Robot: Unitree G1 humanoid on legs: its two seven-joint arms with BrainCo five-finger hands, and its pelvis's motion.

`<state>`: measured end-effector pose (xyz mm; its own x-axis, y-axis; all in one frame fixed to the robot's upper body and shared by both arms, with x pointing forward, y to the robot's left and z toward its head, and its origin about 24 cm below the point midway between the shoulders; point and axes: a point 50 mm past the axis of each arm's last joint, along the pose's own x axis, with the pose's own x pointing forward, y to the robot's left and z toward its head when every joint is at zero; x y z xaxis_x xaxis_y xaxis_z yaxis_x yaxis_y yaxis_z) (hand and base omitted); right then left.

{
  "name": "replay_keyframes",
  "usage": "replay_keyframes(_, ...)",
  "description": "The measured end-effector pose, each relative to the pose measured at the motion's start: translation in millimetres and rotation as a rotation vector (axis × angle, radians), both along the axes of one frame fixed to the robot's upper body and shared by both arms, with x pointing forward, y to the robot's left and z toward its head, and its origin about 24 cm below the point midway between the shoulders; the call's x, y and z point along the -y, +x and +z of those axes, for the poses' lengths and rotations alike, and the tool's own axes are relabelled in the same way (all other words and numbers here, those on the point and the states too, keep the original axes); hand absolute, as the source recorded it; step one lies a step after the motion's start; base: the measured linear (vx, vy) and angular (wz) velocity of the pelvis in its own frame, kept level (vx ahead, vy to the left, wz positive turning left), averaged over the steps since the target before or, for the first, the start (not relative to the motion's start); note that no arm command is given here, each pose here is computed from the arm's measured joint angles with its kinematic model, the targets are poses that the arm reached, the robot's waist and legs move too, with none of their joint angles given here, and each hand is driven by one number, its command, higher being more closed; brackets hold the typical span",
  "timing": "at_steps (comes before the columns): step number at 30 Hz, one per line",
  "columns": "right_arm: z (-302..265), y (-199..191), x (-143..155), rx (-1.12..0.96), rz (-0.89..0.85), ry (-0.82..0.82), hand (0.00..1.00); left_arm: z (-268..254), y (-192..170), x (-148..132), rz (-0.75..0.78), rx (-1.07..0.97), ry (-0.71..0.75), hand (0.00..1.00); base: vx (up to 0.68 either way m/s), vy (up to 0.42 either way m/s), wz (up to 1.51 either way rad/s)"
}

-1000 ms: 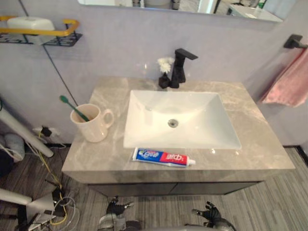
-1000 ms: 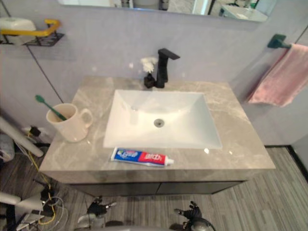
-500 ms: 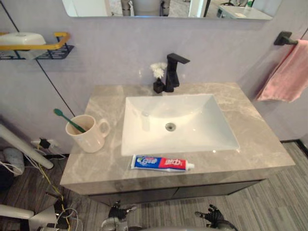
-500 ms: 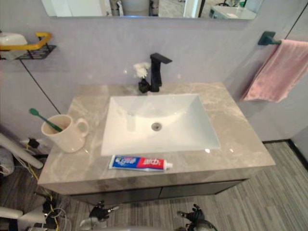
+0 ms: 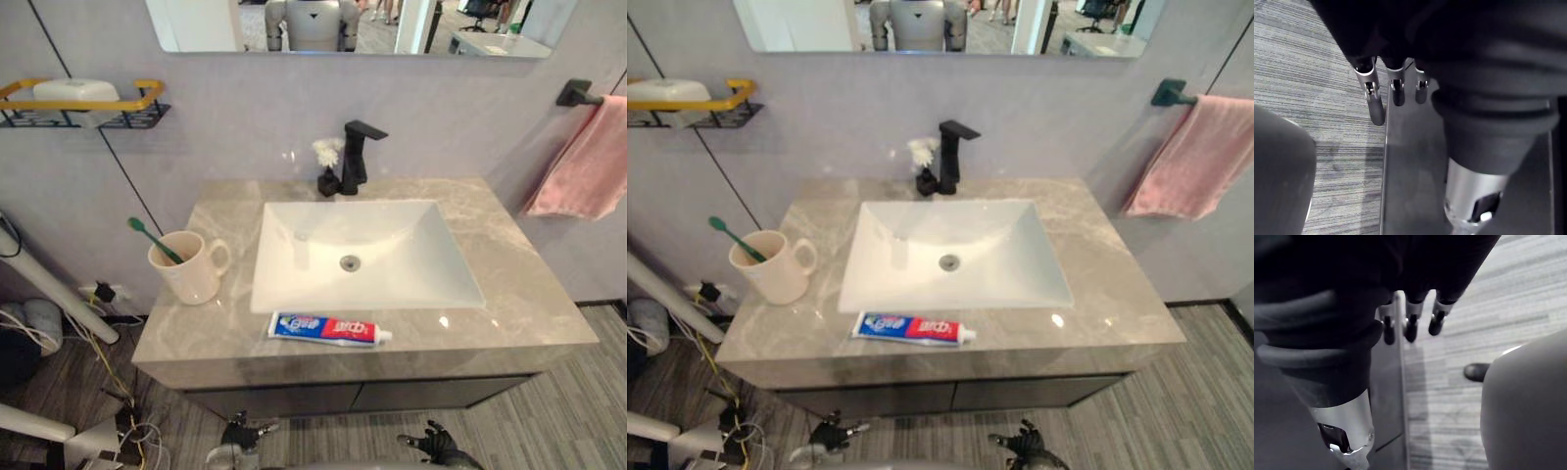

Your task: Organize washtable

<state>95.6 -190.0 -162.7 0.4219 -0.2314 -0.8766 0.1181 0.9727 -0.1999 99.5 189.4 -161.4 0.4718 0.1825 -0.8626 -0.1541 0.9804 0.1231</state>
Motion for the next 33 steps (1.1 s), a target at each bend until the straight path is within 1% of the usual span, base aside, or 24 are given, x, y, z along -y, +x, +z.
replay_keyframes(4, 0.4, 1.2, 1.3, 0.002, 0.001, -0.004, 0.00, 0.1, 0.5, 0.3, -0.009, 0.001, -0.001, 0.00, -0.02, -0.040, 0.12)
replay_keyframes(10, 1.6, -1.2, 13.8, -0.005, -0.004, -0.038, 0.00, 0.2, 0.4, -0.2, 0.006, 0.003, -0.007, 0.00, -0.01, -0.021, 0.13)
replay_keyframes(14, 1.7, -4.1, 18.2, -0.006, -0.050, -0.039, 0.00, 0.3, 1.0, 0.3, 0.007, 0.005, -0.008, 0.00, 0.01, -0.017, 0.22)
replay_keyframes(15, 9.4, 9.0, 24.3, 0.075, -0.082, -0.062, 0.00, 3.2, 7.9, 7.0, 0.015, 0.044, -0.027, 0.00, -0.01, -0.007, 0.10)
replay_keyframes(22, 8.5, 7.0, 24.5, 0.069, -0.100, -0.054, 0.00, 3.4, 8.6, 6.4, 0.014, 0.045, -0.025, 0.00, -0.01, 0.001, -0.03)
replay_keyframes(24, 6.8, 2.7, 26.3, 0.064, -0.173, -0.031, 0.00, 3.3, 8.4, 5.9, 0.015, 0.043, -0.023, 0.00, -0.01, 0.018, -0.10)
replay_keyframes(28, 4.3, -3.0, 26.5, 0.053, -0.253, 0.003, 0.00, 3.3, 7.9, 2.5, 0.018, 0.039, -0.010, 0.00, 0.02, 0.023, -0.12)
replay_keyframes(30, 0.9, -12.7, 25.5, 0.030, -0.335, 0.033, 0.00, 3.5, 7.2, -2.0, 0.025, 0.034, 0.011, 0.00, 0.03, 0.020, -0.05)
replay_keyframes(33, -1.1, -21.9, 23.9, 0.017, -0.388, 0.052, 0.00, 3.3, 6.0, -4.2, 0.029, 0.029, 0.020, 0.00, 0.00, 0.000, 0.00)
